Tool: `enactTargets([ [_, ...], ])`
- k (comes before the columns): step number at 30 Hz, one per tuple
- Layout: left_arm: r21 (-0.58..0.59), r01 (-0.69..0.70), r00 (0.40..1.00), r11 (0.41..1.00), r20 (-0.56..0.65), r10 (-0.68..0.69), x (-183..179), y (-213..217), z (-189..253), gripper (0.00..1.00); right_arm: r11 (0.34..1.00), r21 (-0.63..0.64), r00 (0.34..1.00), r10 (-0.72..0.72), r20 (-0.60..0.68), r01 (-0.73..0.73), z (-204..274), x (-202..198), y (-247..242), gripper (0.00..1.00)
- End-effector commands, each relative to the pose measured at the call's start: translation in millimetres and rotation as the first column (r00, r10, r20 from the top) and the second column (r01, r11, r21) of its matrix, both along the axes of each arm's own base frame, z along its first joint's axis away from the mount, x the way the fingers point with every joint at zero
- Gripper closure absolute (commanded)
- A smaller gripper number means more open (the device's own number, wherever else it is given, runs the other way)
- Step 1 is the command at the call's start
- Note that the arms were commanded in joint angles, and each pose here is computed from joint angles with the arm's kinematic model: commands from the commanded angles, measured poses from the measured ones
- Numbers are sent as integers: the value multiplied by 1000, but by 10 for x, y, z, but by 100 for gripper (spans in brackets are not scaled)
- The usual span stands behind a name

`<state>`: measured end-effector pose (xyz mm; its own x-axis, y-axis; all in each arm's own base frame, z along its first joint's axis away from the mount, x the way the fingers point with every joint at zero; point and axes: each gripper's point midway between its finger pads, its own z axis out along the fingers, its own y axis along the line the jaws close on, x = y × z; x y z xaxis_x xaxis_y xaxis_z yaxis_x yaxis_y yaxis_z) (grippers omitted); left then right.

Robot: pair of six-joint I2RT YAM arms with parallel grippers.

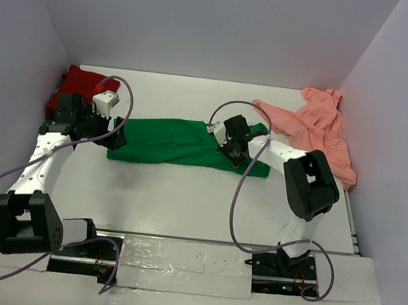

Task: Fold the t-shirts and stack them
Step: Fold the other side of the tshirt into a rectangle

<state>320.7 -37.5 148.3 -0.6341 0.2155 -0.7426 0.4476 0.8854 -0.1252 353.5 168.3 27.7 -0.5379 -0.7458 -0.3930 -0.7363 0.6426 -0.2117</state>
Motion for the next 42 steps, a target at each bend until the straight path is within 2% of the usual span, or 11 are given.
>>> enactTargets([
  [1, 4, 16, 998, 1000, 60, -16, -7, -11, 170, 1, 1000, -3, 999, 16, -45, -17, -75, -35, 49, 100],
  [12, 0, 14, 996, 1000, 90, -14, -64, -22, 232, 1, 995, -92, 993, -34, 113, 44, -71, 233, -127, 100],
  [20, -13, 40, 996, 999, 85, -39, -95, -66, 214, 1, 1000, 8, 986, -29, 166, 28, 228, 289, 19, 100],
  [24, -15, 47, 996, 999, 80, -46, -104, -75, 206, 1, 999, 24, 965, -52, 257, 48, 380, 394, -4, 100],
  [25, -16, 50, 996, 999, 80, -48, -109, -82, 205, 1, 998, 21, 959, -62, 277, 58, 401, 419, -23, 99],
  [28, -17, 48, 996, 999, 80, -46, -111, -76, 204, 1, 997, -9, 943, -68, 327, 75, 421, 481, -91, 84],
  [33, -17, 50, 995, 999, 84, -48, -122, -82, 218, 1, 993, -51, 926, -76, 369, 102, 382, 592, -162, 78],
  [37, -20, 55, 995, 998, 84, -53, -123, -91, 221, 1, 990, -95, 919, -63, 388, 108, 331, 627, -226, 64],
  [42, -21, 55, 995, 998, 79, -53, -123, -88, 207, 1, 986, -123, 913, -54, 405, 113, 272, 628, -281, 57],
])
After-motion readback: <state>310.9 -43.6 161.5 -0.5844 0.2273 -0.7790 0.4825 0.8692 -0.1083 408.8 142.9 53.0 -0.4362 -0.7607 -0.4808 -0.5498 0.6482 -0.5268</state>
